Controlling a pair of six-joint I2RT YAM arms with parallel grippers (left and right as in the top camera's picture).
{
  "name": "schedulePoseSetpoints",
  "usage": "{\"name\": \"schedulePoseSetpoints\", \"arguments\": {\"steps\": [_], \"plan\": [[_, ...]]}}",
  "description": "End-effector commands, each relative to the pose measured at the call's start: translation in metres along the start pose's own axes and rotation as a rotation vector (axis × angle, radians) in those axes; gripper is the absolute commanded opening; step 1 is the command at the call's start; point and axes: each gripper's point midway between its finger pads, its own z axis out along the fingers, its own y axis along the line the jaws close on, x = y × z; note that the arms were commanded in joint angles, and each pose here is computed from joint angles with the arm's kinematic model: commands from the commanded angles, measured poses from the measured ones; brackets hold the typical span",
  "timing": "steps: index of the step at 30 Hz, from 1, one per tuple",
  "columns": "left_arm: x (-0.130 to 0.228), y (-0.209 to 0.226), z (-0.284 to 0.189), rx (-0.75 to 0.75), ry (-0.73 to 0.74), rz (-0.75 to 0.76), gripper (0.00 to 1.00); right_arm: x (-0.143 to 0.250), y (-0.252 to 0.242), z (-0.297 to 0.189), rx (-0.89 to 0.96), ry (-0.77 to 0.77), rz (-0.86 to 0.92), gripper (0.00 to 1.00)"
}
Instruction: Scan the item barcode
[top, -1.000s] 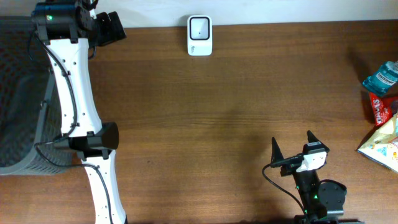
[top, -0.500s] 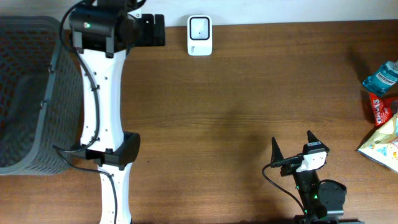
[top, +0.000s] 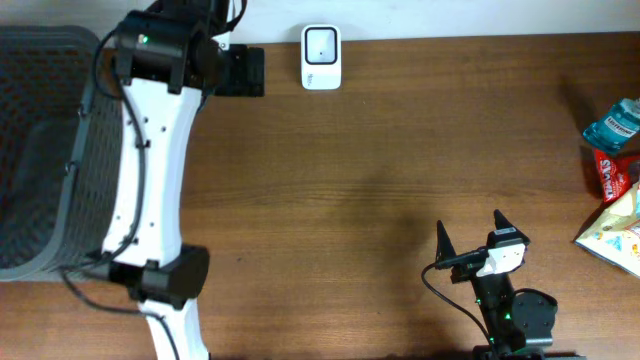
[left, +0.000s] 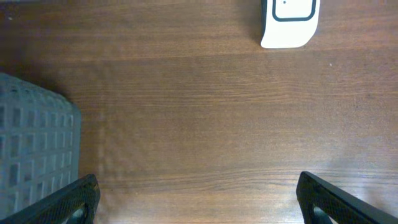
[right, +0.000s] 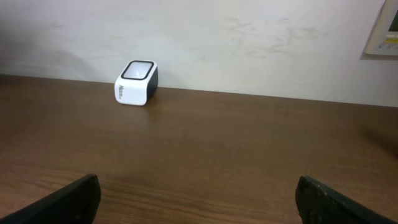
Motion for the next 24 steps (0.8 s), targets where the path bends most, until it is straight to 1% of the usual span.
{"name": "schedulePoseSetpoints", "arguments": {"steps": [1,3,6,7,9,11,14,15,18,20,21,24], "plan": [[0.009,0.008,-0.018,-0.014,-0.039,0.008,0.99,0.003,0.000,0.000,0.002,0.004,0.007,0.99],[0.015,0.009,-0.017,-0.013,-0.045,0.004,0.99,0.003,0.000,0.000,0.002,0.004,0.007,0.99],[0.037,0.013,-0.010,-0.014,-0.041,0.004,0.99,0.003,0.000,0.000,0.002,0.004,0.007,0.99],[0.052,0.014,-0.005,-0.015,-0.035,0.005,0.99,0.003,0.000,0.000,0.002,0.004,0.007,0.99],[0.067,0.016,0.000,-0.016,-0.030,0.005,0.99,0.003,0.000,0.000,0.002,0.004,0.007,0.99],[0.090,0.022,0.003,-0.027,-0.028,0.005,0.99,0.003,0.000,0.000,0.002,0.004,0.007,0.99],[0.130,0.048,0.003,-0.096,-0.016,-0.018,0.99,0.003,0.000,0.000,0.002,0.004,0.007,0.99],[0.146,0.057,0.002,-0.107,0.000,-0.035,0.99,0.003,0.000,0.000,0.002,0.004,0.007,0.99],[0.180,0.071,-0.006,-0.106,0.007,-0.073,0.99,0.003,0.000,0.000,0.002,0.004,0.007,0.99],[0.196,0.081,-0.020,-0.119,-0.036,-0.097,0.98,0.003,0.000,0.000,0.002,0.004,0.007,0.99],[0.200,0.091,-0.031,-0.156,-0.088,-0.117,0.98,0.003,0.000,0.000,0.002,0.004,0.007,0.99],[0.213,0.105,-0.058,-0.180,-0.205,-0.257,0.98,0.003,0.000,0.000,0.002,0.004,0.007,0.99]]}}
